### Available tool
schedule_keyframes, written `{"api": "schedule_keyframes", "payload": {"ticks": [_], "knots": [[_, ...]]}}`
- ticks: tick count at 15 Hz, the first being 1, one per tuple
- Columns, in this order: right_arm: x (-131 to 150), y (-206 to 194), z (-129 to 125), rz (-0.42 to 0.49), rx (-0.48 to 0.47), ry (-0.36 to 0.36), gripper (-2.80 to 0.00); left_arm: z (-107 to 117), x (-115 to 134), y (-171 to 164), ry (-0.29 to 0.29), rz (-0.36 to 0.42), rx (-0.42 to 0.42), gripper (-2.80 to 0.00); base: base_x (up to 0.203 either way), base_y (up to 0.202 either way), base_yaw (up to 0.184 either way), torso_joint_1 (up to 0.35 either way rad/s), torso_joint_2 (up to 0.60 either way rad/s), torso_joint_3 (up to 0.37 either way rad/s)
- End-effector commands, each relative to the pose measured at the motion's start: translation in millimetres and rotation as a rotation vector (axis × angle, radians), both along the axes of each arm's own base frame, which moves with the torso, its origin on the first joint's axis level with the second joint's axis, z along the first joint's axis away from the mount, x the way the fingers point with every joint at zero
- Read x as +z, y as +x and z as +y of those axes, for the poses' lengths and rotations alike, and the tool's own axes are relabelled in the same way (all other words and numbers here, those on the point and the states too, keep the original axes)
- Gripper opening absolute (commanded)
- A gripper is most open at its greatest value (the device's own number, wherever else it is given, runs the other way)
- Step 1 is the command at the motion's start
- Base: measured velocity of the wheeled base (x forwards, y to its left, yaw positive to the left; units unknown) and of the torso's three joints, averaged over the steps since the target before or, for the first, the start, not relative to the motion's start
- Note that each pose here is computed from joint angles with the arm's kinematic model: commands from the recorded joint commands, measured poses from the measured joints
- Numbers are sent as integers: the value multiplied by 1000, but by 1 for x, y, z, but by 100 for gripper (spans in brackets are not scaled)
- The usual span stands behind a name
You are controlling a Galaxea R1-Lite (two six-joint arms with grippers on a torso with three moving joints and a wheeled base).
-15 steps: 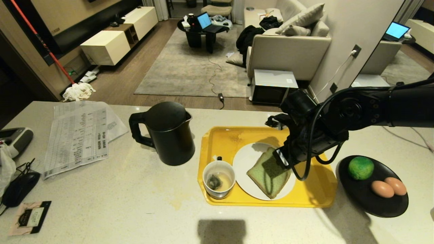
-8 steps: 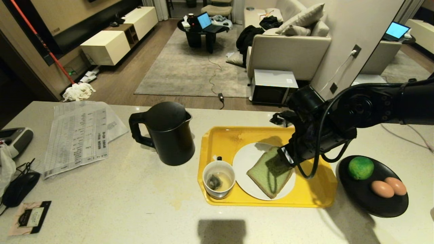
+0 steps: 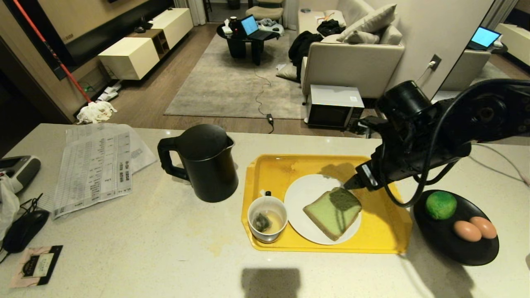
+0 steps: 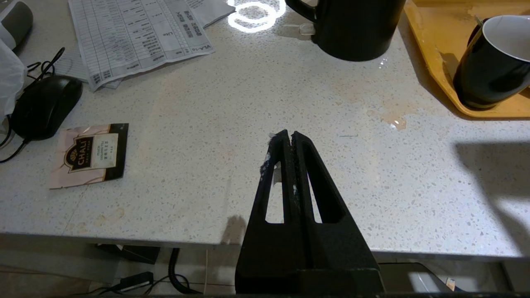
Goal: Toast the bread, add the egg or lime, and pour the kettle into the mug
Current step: Pick up the egg
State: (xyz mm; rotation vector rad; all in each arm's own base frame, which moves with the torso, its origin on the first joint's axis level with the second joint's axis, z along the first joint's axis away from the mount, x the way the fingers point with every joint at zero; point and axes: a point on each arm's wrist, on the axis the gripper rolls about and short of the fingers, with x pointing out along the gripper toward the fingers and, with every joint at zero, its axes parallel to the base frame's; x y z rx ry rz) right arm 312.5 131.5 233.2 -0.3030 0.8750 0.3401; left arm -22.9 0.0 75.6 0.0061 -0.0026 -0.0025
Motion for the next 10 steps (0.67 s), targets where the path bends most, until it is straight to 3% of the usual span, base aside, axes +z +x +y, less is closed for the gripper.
{"api": "schedule_keyframes", "payload": {"ticks": [1,2,6,10], "knots": [[38,-27,-15,-111,1,25,0,0,0,0,0,-1,1,-280,0,0,0,0,0,0],[52,-38,-21,-158,-6,36,-280,0,0,0,0,-1,1,-280,0,0,0,0,0,0],[100,-83,-52,-351,-103,29,-280,0,0,0,0,-1,1,-280,0,0,0,0,0,0],[131,-142,-82,-520,-130,24,-280,0,0,0,0,-1,1,-280,0,0,0,0,0,0]]}}
